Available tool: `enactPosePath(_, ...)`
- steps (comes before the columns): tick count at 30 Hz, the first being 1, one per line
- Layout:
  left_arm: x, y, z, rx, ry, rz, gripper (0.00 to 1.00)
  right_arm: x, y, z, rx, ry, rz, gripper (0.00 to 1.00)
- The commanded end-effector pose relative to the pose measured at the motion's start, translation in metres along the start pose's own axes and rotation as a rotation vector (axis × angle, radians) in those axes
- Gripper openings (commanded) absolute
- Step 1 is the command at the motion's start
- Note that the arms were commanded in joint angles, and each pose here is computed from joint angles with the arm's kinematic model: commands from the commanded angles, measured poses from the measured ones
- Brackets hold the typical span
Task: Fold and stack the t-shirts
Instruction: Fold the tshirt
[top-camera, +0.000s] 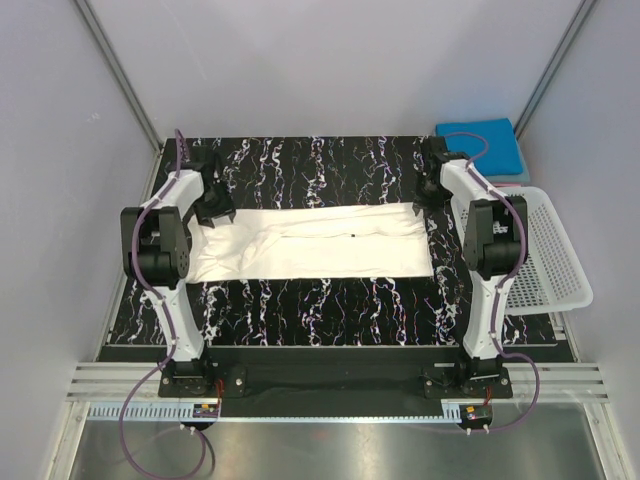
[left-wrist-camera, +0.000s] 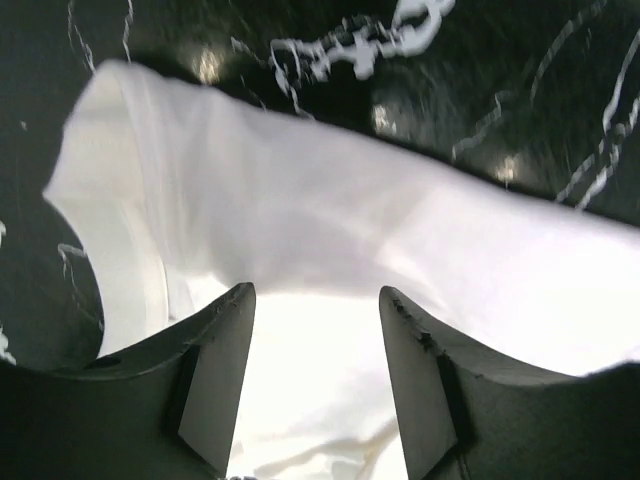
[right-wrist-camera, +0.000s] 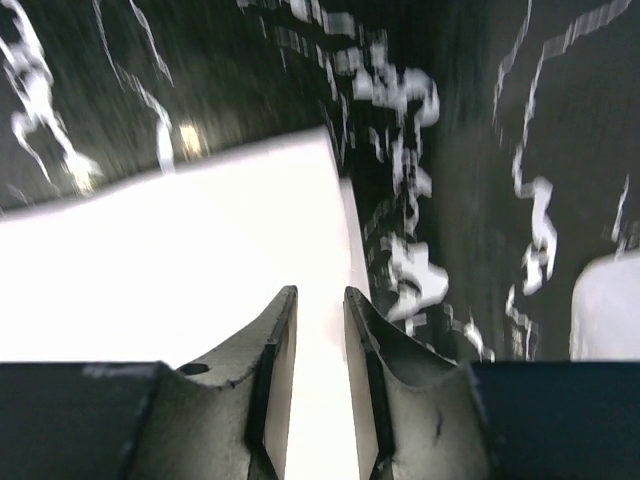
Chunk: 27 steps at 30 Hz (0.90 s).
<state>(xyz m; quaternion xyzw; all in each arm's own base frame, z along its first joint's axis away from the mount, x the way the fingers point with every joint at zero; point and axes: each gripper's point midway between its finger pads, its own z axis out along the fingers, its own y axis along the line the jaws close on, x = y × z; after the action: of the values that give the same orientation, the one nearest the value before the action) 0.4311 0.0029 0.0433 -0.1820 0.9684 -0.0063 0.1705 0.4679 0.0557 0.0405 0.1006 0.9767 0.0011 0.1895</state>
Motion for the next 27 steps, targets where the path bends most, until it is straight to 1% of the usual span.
enactPosePath(1,0.005,-0.006,-0.031,-0.018,-0.058,0.066,0.58,0.018,-0.003,-0.033,-0.025,0.027,0.03,0.33)
enactPosePath(6,0.029,-0.001,-0.028,-0.031,-0.03,0.079,0.58,0.025,-0.005,-0.034,-0.033,0.007,0.029,0.33)
enactPosePath(10,0.038,0.003,-0.021,-0.045,-0.004,0.081,0.59,0.039,-0.008,-0.021,-0.024,0.033,0.042,0.33)
enactPosePath(11,0.039,0.006,-0.019,-0.061,0.0,0.082,0.59,0.037,-0.009,-0.018,-0.016,0.023,0.043,0.31)
enactPosePath(13,0.043,0.013,-0.009,-0.097,0.024,0.092,0.59,0.038,-0.015,-0.014,0.01,0.007,0.039,0.28)
enactPosePath(16,0.043,0.023,0.0,-0.154,0.046,0.096,0.59,0.033,-0.021,-0.009,0.043,-0.02,0.028,0.19)
enactPosePath(17,0.044,0.025,0.001,-0.162,0.055,0.096,0.58,0.032,-0.022,-0.008,0.051,-0.026,0.027,0.14)
enactPosePath(18,0.042,0.028,0.002,-0.173,0.053,0.089,0.58,0.03,-0.024,-0.008,0.061,-0.034,0.026,0.0)
enactPosePath(24,0.043,0.048,0.013,-0.268,0.083,0.074,0.59,0.033,-0.033,-0.016,0.097,-0.055,0.031,0.0)
enactPosePath(27,0.041,0.053,0.016,-0.29,0.083,0.07,0.59,0.033,-0.038,-0.022,0.115,-0.071,0.032,0.0)
